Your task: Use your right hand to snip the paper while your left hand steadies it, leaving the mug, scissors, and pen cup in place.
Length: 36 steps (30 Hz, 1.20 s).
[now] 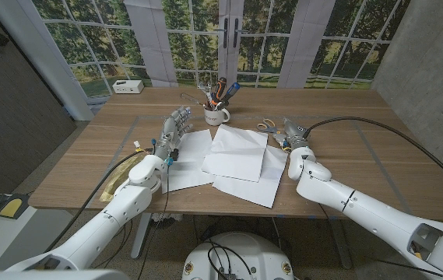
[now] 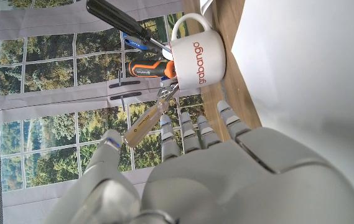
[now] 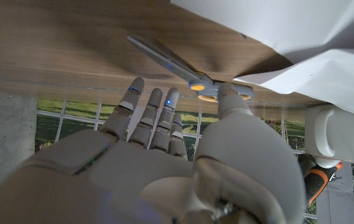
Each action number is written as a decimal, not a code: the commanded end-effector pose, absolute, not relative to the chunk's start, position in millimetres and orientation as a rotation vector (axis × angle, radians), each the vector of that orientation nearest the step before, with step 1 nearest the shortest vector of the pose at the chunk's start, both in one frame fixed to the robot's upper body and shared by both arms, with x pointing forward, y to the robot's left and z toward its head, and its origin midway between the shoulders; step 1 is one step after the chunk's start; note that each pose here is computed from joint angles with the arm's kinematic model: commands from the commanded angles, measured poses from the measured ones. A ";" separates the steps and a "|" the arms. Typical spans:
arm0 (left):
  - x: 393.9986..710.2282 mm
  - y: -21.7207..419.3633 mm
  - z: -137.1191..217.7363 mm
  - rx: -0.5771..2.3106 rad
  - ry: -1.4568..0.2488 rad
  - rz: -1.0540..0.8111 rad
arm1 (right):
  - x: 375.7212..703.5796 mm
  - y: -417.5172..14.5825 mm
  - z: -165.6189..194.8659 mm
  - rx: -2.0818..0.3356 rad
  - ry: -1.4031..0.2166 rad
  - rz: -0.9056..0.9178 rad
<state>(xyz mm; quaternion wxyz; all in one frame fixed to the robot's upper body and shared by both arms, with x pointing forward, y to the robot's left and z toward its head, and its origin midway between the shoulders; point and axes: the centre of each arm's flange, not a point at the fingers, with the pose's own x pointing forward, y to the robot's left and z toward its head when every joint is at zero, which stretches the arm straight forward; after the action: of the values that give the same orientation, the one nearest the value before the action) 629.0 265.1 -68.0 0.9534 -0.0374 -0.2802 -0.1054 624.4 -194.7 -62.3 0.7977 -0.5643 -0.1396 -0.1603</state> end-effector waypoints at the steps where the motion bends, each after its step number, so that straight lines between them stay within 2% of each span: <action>1: 625.3 266.9 -70.7 -0.079 -0.569 -0.213 | 626.2 -194.7 -65.6 -1.214 -0.291 -0.363; 36: 611.6 269.8 -85.8 -0.101 -0.568 -0.202 | 628.6 -191.9 -81.3 -1.220 -0.269 -0.362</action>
<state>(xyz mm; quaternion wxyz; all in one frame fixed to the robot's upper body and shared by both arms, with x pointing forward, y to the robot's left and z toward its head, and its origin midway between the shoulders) 615.6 271.0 -80.8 0.9535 -0.0469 -0.2810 -0.0984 628.3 -193.9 -75.5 0.7947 -0.5699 -0.1244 -0.1679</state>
